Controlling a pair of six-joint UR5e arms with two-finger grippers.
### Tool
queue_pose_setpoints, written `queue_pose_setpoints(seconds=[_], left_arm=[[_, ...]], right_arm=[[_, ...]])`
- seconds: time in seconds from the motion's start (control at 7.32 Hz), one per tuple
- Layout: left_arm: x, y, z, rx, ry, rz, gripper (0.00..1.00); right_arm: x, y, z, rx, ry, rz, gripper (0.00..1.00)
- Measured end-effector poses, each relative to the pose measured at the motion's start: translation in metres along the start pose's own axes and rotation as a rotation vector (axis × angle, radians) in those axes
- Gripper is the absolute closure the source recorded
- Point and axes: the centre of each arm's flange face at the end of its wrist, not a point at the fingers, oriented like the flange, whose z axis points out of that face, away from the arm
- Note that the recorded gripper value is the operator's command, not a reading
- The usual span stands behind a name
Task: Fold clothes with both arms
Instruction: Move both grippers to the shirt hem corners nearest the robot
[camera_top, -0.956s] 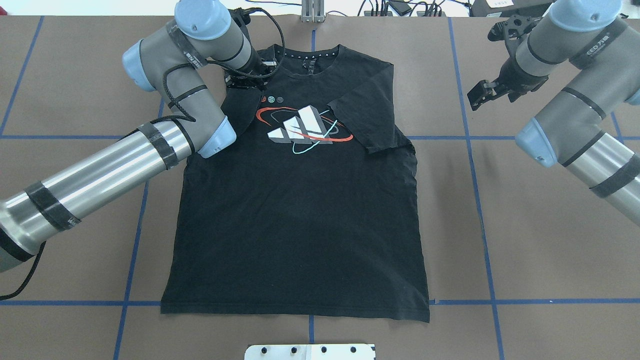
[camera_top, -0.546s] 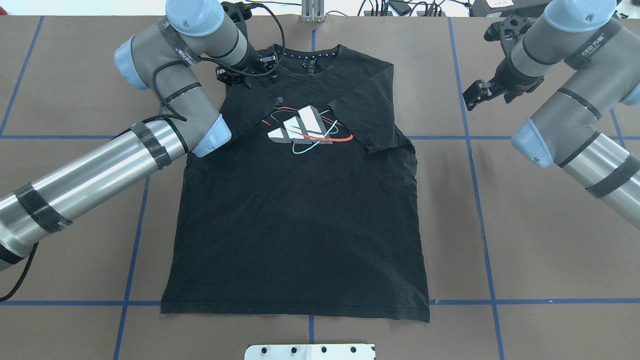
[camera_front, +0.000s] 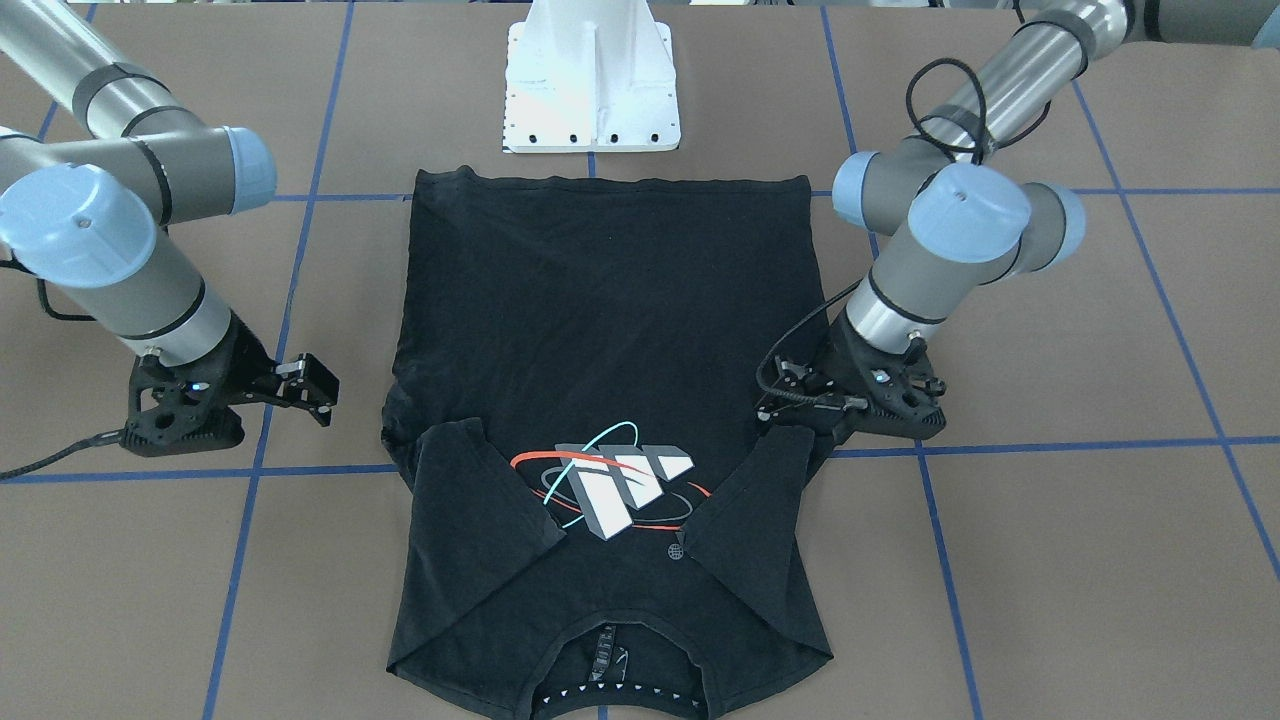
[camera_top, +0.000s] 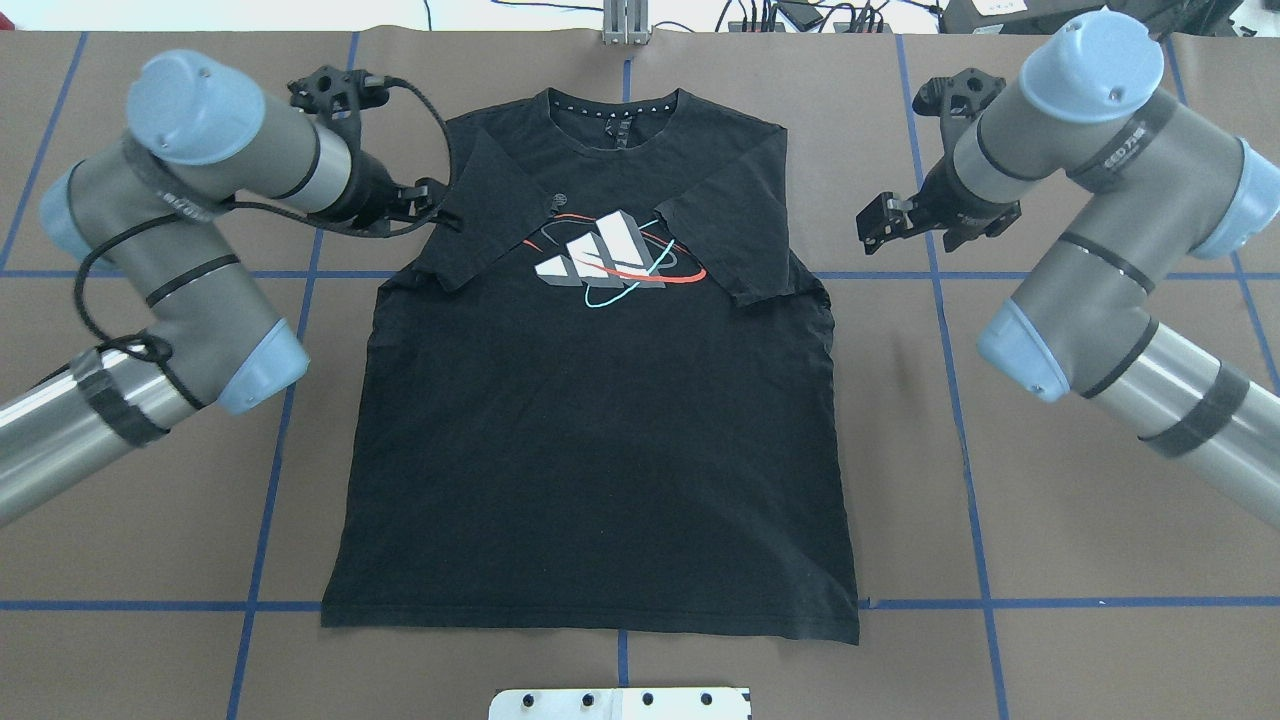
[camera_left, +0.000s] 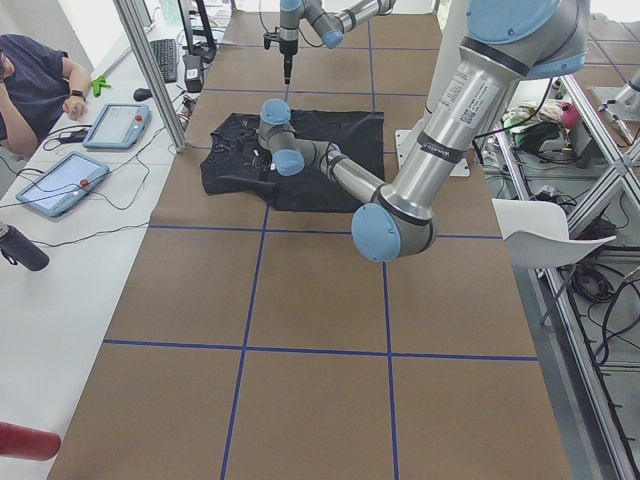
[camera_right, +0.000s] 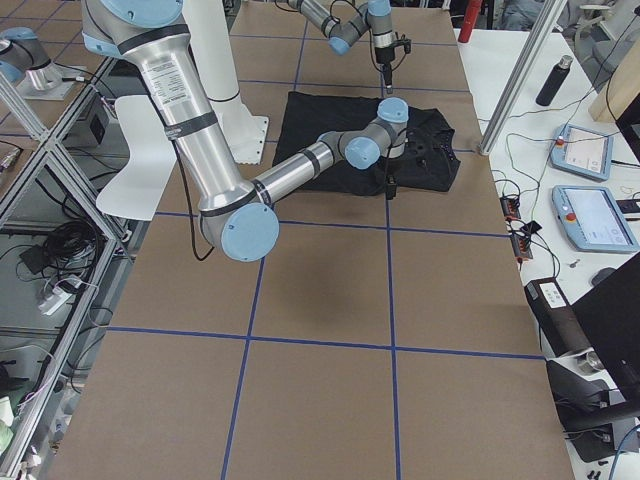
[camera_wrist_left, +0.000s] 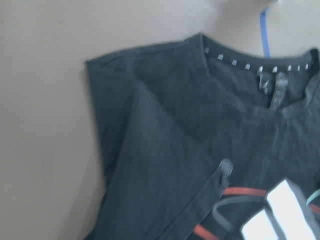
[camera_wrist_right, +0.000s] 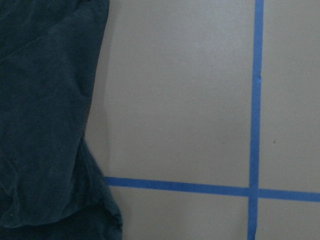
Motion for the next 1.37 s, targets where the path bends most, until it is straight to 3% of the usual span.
queue_pose_setpoints(seconds=[0.27, 0.68, 0.96, 1.37], left_arm=[[-0.031, 0.07, -0.02, -0.048, 0.007, 0.019, 0.0], [-0.046, 0.164, -0.041, -0.145, 0.02, 0.048, 0.0], [-0.033, 0.225, -0.049, -0.203, 0.029, 0.013, 0.0], [-0.026, 0.295, -0.034, -0.265, -0.002, -0.018, 0.0]], right_arm=[[-0.009, 0.089, -0.01, 0.004, -0.012, 0.022, 0.0], [-0.017, 0.216, -0.02, -0.002, 0.012, 0.048, 0.0], [-0.02, 0.267, -0.028, -0.018, 0.012, 0.058, 0.0], [-0.015, 0.317, -0.021, 0.003, -0.018, 0.056, 0.0]])
